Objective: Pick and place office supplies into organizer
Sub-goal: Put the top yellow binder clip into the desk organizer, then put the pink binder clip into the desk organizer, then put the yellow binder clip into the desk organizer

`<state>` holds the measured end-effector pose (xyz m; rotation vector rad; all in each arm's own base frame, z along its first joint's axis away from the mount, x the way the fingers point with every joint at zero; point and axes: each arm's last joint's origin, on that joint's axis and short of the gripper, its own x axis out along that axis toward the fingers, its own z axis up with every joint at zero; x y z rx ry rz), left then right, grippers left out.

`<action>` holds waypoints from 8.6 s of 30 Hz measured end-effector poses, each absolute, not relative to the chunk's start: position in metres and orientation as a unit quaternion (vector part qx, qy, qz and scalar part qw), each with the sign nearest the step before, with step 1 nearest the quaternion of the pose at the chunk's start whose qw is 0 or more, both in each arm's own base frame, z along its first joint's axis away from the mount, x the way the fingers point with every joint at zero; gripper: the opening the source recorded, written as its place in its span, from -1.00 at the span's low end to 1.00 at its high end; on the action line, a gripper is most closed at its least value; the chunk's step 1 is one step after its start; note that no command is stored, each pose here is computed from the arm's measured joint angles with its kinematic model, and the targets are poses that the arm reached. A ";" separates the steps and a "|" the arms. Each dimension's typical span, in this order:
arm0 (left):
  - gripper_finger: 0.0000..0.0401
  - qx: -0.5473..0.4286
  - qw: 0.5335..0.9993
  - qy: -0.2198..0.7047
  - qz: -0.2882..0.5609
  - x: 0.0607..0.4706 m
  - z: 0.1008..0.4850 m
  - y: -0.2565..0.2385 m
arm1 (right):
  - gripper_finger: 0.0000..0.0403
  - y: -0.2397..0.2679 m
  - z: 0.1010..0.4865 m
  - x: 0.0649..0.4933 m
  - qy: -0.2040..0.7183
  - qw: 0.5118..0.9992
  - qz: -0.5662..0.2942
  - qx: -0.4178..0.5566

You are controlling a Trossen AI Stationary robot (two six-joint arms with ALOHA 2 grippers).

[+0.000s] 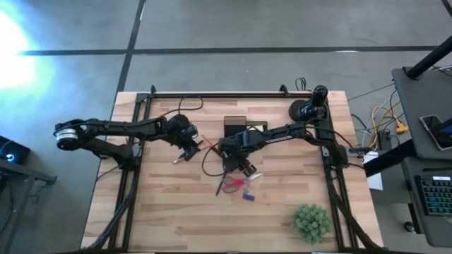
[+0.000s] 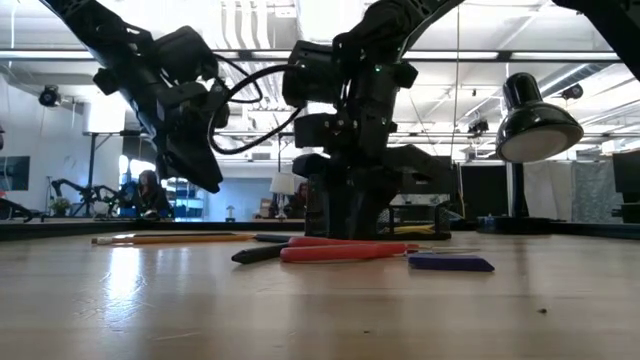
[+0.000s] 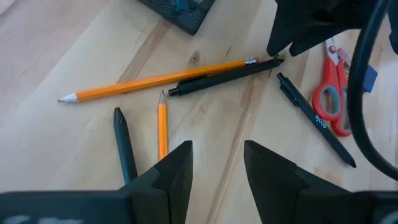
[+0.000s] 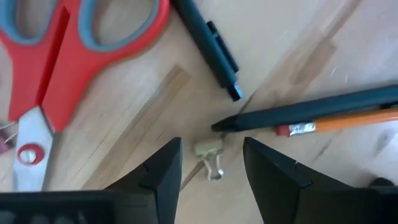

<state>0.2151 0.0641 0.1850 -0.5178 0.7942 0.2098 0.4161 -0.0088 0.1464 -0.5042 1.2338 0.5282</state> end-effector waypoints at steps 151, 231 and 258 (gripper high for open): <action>-0.36 -0.200 0.892 0.397 0.081 0.211 0.178 0.063 | -0.38 0.083 0.144 0.363 0.646 0.748 -0.058 0.142; -0.36 -0.204 0.891 0.398 0.083 0.211 0.177 0.063 | -0.17 -0.104 0.195 0.381 0.474 0.766 -0.332 0.279; -0.36 -0.201 0.891 0.398 0.082 0.211 0.177 0.063 | -0.15 0.112 0.186 0.353 0.585 0.809 0.047 -0.041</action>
